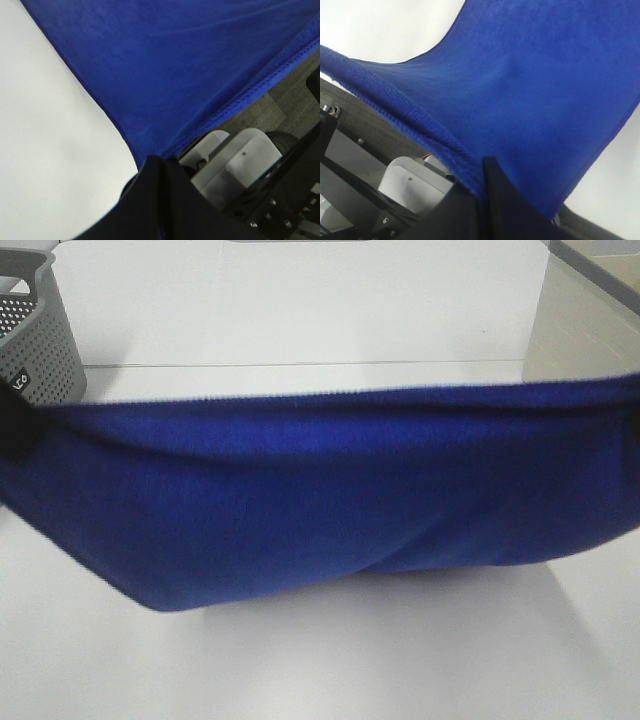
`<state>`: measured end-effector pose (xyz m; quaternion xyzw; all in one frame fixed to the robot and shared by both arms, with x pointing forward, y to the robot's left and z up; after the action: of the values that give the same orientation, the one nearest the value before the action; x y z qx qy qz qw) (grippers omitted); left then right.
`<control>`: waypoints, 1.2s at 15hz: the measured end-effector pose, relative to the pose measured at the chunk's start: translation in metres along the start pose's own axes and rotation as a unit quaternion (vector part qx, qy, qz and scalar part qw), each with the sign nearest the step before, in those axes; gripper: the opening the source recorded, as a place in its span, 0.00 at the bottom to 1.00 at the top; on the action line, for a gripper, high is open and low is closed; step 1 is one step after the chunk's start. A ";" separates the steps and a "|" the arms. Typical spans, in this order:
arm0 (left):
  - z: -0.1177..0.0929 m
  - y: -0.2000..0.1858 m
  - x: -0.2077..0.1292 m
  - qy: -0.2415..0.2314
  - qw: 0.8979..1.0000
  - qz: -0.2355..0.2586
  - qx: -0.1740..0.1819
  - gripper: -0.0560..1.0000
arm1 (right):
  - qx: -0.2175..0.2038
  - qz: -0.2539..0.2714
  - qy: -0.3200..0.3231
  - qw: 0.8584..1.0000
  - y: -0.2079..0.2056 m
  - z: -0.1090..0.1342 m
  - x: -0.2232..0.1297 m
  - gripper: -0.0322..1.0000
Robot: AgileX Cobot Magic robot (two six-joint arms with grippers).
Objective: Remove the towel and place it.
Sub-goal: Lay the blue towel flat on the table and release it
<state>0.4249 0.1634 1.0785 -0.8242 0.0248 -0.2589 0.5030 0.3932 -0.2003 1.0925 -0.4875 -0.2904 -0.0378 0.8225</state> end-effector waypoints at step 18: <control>0.025 0.111 -0.099 -0.146 0.952 0.260 -0.068 0.05 | 0.023 0.287 0.210 0.934 0.104 -0.036 -0.124 0.05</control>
<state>0.3746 0.1587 0.9360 -0.8502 0.1821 0.0059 0.4938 0.3423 -0.2032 0.9342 -0.5117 0.0406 0.1056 0.8517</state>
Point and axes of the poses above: a point on each arm's last joint axis where the gripper is mounted, y pointing out along that axis toward the gripper, z along the wrist's bending axis when the last joint is at zero, x = y × z, the point moved 5 cm from there along y, pointing out along that axis toward the gripper, and after that the axes turned 6 degrees about -y, right-handed, at the moved point
